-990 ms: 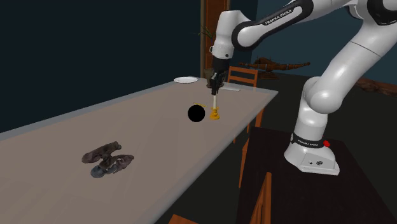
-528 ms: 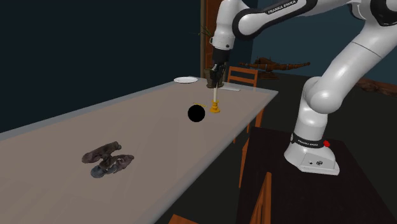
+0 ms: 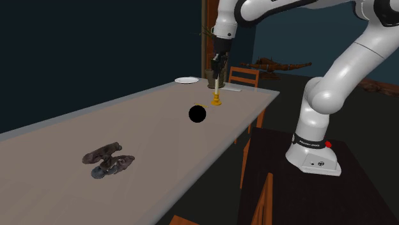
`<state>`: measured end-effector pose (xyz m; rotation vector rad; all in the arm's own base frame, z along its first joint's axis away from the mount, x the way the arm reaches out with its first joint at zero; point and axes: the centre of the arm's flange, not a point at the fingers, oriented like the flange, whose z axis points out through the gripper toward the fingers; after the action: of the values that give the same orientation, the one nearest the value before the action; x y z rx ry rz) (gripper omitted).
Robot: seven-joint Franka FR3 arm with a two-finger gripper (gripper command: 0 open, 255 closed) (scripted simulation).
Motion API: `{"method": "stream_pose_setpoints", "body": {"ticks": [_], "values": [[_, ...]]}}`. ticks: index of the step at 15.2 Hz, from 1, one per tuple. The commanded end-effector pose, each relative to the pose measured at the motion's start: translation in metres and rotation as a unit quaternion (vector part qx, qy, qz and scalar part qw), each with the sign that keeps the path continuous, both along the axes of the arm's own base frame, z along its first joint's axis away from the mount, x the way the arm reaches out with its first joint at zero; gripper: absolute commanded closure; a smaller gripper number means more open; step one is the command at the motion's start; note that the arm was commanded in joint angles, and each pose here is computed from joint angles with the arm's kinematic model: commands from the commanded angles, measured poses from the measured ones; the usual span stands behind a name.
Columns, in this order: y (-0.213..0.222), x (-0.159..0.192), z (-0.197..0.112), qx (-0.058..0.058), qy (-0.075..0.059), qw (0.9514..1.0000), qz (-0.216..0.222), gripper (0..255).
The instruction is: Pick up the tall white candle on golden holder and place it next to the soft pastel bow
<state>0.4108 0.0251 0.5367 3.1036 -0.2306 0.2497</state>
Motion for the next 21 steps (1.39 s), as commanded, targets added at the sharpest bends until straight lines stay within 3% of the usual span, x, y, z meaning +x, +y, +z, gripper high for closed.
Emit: {"method": "stream_pose_setpoints", "body": {"ticks": [1, 14, 21], "values": [[0.000, 0.000, 0.011, 0.000, 0.000, 1.0000, 0.000, 255], [0.000, 0.000, 0.078, 0.000, 0.000, 1.0000, 0.000, 255], [0.079, 0.047, 0.079, 0.000, 0.000, 1.0000, 0.000, 255]]}}
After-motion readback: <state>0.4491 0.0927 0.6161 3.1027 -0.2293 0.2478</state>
